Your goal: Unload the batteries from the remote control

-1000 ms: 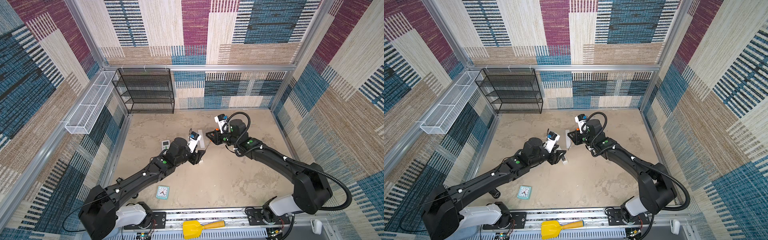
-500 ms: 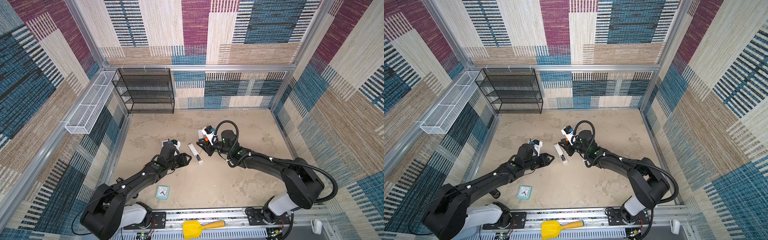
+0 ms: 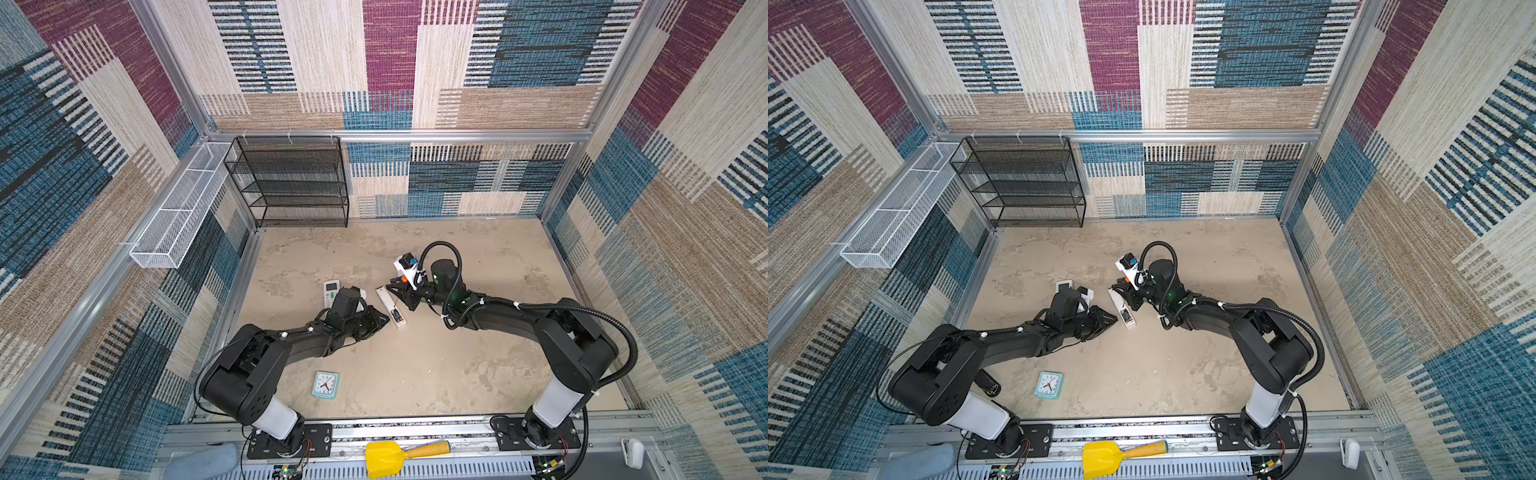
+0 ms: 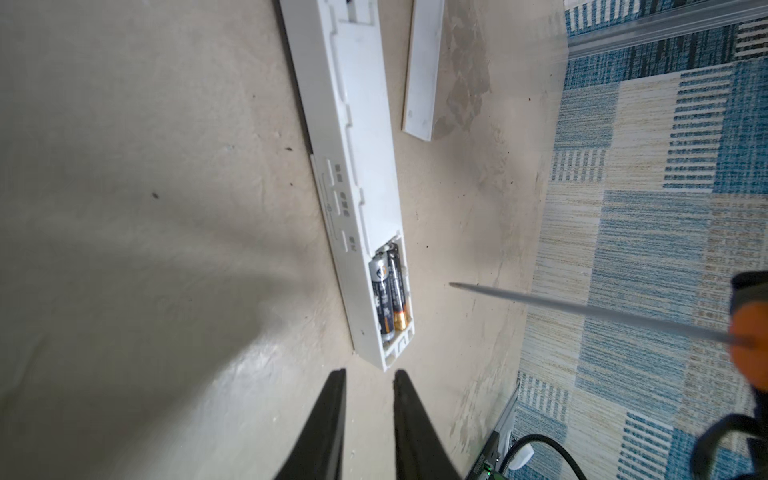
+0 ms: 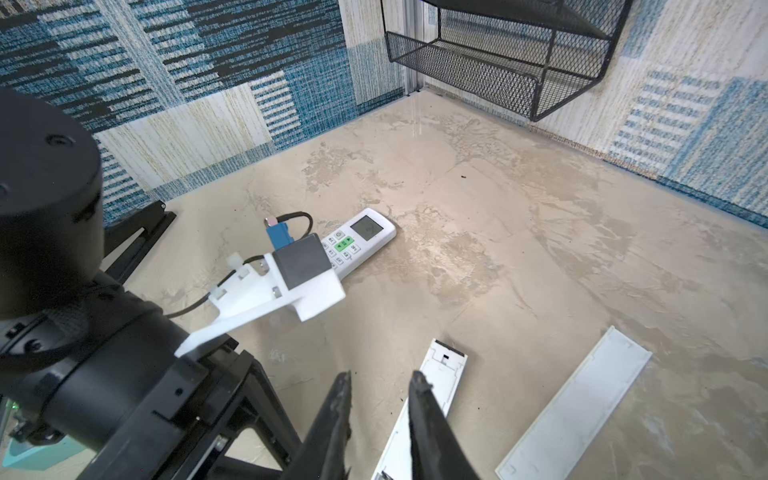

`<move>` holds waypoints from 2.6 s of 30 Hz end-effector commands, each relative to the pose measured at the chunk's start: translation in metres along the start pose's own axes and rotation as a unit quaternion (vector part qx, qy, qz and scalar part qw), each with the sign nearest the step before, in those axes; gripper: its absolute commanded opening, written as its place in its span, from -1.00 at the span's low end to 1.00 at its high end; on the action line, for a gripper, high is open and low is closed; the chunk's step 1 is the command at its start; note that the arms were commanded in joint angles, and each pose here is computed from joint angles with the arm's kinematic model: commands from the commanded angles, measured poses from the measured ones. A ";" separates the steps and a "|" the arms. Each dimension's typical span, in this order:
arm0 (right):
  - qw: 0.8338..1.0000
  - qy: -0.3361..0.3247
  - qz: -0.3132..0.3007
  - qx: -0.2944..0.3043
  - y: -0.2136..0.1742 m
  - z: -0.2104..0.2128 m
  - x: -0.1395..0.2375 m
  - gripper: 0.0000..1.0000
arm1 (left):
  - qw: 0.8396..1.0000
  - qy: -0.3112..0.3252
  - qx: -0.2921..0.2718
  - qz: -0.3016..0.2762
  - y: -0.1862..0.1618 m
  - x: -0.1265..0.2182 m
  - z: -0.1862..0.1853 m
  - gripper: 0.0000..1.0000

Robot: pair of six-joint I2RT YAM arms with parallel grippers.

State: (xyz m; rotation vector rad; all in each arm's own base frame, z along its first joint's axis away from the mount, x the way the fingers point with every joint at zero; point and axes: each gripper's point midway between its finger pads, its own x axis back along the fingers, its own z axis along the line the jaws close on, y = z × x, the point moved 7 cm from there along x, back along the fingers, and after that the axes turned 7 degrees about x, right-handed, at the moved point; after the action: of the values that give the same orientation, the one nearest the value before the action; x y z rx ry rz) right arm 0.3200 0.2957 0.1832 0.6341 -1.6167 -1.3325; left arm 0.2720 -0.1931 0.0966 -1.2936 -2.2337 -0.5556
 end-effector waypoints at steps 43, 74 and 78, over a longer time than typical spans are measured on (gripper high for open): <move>0.986 -0.087 0.071 -0.124 -0.019 -0.021 -0.016 -1.00 | 1.000 -0.002 0.010 0.011 0.013 -0.026 -0.001 -0.63; 0.979 -0.109 0.100 -0.138 -0.023 -0.018 -0.023 -1.00 | 1.000 0.009 0.018 0.019 0.008 -0.028 0.007 -0.70; 0.978 -0.108 0.103 -0.146 -0.025 -0.017 -0.025 -1.00 | 0.999 0.011 0.022 0.020 0.005 -0.030 0.009 -0.72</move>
State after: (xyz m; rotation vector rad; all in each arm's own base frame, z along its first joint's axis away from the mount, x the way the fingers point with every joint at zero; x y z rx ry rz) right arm 0.3442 0.3008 0.1566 0.1752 -1.5838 -1.4899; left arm 0.2908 -0.2068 0.0789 -1.3227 -2.2089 -0.5007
